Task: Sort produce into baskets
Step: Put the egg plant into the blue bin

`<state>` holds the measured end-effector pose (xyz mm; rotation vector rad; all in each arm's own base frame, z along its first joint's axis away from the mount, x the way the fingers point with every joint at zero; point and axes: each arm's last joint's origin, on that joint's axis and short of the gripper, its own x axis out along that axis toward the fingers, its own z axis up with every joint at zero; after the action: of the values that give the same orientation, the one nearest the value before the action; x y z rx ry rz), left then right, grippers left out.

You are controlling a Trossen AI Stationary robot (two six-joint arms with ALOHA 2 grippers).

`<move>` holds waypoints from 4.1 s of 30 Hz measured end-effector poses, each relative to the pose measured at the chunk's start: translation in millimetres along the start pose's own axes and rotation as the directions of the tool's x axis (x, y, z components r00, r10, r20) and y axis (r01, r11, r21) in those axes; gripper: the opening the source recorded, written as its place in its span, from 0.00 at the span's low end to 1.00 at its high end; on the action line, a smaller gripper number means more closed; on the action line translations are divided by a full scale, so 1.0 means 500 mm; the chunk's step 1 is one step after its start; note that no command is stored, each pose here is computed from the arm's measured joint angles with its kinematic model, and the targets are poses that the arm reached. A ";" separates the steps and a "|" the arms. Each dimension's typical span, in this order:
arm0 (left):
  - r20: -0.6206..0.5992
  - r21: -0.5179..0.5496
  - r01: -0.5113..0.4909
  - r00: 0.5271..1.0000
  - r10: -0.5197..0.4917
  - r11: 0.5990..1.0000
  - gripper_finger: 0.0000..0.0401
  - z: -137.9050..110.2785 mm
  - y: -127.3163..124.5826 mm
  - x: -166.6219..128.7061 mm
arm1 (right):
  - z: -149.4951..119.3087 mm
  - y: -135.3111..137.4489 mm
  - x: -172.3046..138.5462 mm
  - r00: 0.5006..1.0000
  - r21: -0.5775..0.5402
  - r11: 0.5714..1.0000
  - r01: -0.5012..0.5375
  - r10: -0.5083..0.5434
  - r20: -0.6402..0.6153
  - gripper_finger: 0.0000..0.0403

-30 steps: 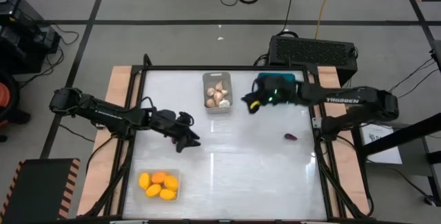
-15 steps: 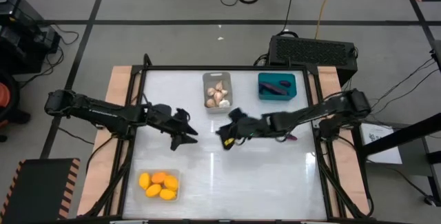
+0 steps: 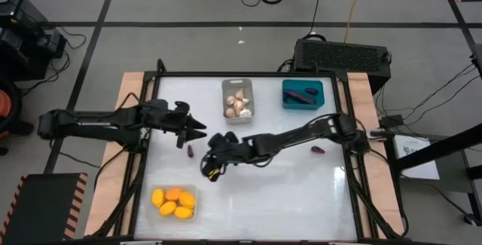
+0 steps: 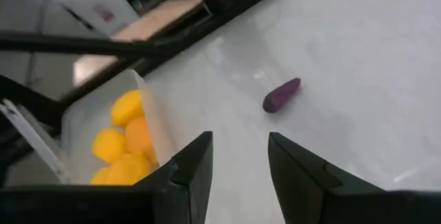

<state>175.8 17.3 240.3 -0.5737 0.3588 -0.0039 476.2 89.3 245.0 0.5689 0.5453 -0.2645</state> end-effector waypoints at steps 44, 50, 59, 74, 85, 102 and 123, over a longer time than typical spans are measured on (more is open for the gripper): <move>-0.409 -0.004 -0.660 0.687 0.601 0.751 0.54 -0.104 0.074 -0.074 | -0.069 -0.073 0.282 0.983 -0.307 0.951 -0.024 0.078 0.166 0.73; -0.426 0.005 -0.672 0.669 0.609 0.741 0.54 -0.108 0.076 -0.077 | -0.083 -0.084 0.303 0.971 -0.367 0.930 0.028 0.062 0.231 0.73; -0.442 -0.009 -0.691 0.651 0.617 0.723 0.54 -0.111 0.077 -0.080 | -0.113 -0.122 0.350 0.957 -0.358 0.932 -0.055 0.153 0.248 0.73; -0.453 -0.023 -0.706 0.638 0.623 0.707 0.54 -0.114 0.078 -0.082 | -0.122 -0.131 0.356 0.952 -0.424 0.900 0.103 0.034 0.303 0.73; -0.431 -0.012 -0.723 0.627 0.648 0.691 0.54 -0.112 0.079 -0.083 | -0.113 -0.081 0.324 0.941 -0.489 0.868 0.085 0.092 0.326 0.73; -0.428 -0.010 -0.725 0.625 0.652 0.688 0.54 -0.112 0.079 -0.083 | -0.137 -0.120 0.326 0.968 -0.297 0.929 0.220 -0.172 0.181 0.72; -0.445 -0.043 -0.717 0.637 0.629 0.696 0.54 -0.113 0.078 -0.082 | -0.089 -0.134 0.285 0.989 -0.162 0.987 0.019 -0.042 -0.141 0.10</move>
<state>114.7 24.2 189.1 -0.6235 0.9821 0.6772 550.1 47.8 105.0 0.4250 0.7086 -0.2069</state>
